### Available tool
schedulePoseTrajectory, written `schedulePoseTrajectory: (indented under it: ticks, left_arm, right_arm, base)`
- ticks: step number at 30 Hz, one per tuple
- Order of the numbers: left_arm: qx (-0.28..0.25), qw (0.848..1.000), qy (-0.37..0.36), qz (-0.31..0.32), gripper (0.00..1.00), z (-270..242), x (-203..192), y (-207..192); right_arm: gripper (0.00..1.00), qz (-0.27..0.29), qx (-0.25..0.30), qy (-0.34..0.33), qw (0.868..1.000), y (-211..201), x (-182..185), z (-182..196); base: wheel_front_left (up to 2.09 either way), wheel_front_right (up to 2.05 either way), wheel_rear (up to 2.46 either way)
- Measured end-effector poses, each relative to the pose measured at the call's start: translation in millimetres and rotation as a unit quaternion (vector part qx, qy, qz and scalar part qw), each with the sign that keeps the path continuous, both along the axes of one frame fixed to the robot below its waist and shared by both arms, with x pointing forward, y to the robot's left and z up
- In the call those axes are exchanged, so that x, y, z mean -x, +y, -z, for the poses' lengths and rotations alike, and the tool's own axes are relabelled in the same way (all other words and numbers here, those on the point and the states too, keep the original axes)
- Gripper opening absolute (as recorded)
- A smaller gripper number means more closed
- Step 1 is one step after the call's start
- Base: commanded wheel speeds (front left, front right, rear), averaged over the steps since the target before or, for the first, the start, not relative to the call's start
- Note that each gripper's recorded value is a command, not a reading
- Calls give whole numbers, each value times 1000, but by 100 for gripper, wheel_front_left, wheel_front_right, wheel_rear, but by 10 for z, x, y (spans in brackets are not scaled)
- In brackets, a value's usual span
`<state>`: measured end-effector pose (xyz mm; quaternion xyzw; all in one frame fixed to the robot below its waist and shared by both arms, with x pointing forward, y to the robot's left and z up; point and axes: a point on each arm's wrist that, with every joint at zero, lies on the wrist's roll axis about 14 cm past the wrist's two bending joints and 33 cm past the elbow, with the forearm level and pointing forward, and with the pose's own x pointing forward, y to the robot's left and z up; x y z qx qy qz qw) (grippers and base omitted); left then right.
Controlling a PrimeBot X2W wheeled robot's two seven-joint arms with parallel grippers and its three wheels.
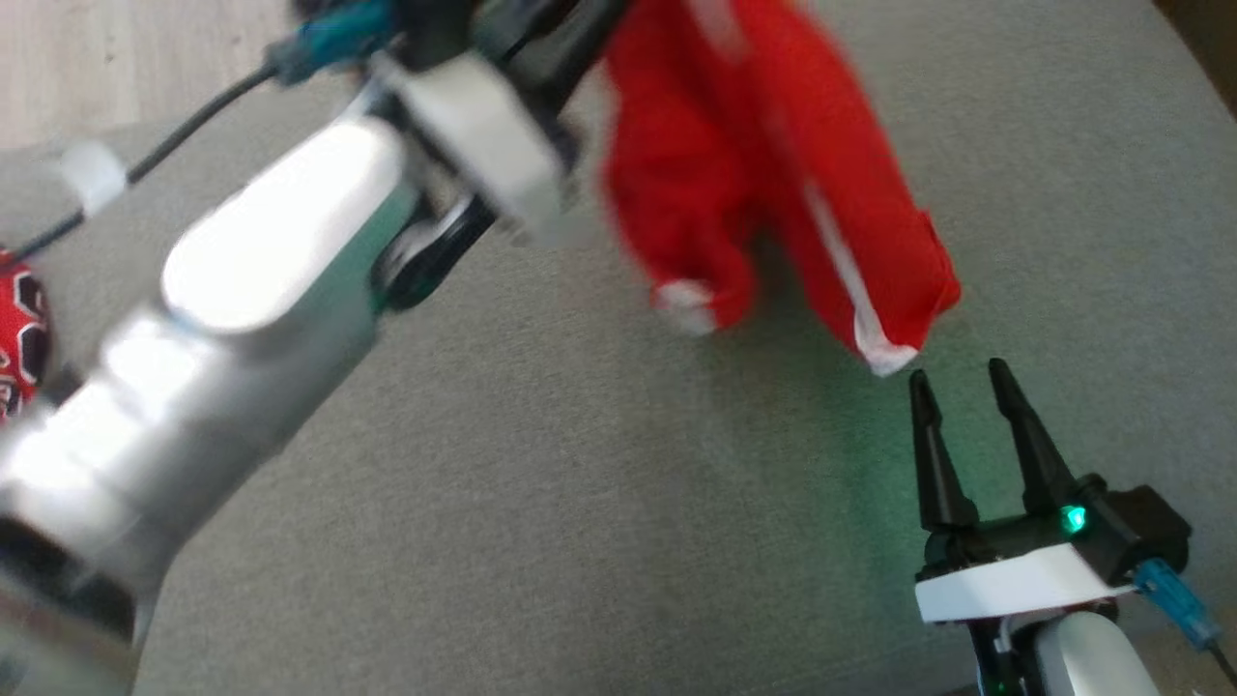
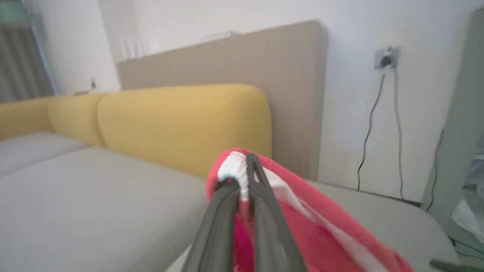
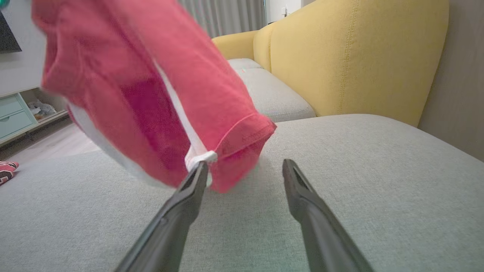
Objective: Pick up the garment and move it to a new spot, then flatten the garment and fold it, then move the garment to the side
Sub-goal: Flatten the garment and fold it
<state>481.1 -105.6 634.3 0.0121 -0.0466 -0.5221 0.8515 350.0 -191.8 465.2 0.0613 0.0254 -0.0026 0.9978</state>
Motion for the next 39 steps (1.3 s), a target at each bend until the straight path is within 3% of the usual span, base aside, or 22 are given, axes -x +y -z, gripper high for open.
schedulePoseTrajectory:
  ticks: [8, 16, 25, 26, 27, 28, 29, 34, 39]
  left_arm:
    - [-76, 984, 134, -93, 0, 1279, -85, 754]
    - [-60, 979, 138, -136, 0, 1390, -203, 1055]
    - [-52, 978, 133, -152, 0, 1369, -268, 1130]
    - [-52, 978, 135, -152, 0, 1378, -269, 1132]
    - [-51, 978, 136, -152, 0, 1388, -266, 1133]
    - [-52, 978, 136, -151, 0, 1399, -259, 1131]
    - [-52, 978, 138, -150, 0, 1409, -255, 1129]
    - [-52, 979, 138, -144, 0, 1408, -250, 1105]
    - [-50, 980, 137, -136, 0, 1393, -242, 1105]
  right_arm:
    - [100, -27, -10, 20, 999, 168, -126, 153]
    - [100, -114, -24, 102, 988, 730, -159, 687]
    - [100, -156, -19, 142, 977, 967, -165, 946]
    - [85, -160, -19, 141, 977, 989, -179, 940]
    - [56, -162, -18, 138, 977, 1004, -195, 930]
    - [18, -164, -17, 136, 977, 1011, -209, 921]
    - [0, -165, -16, 134, 977, 1016, -220, 911]
    - [0, -163, -8, 110, 980, 997, -303, 784]
    - [0, -106, -4, 23, 994, 645, -596, 270]
  base:
    - [0, 0, 0]
    - [0, 0, 0]
    - [0, 0, 0]
    - [0, 0, 0]
    - [0, 0, 0]
    - [0, 0, 0]
    - [0, 0, 0]
    - [0, 0, 0]
    - [0, 0, 0]
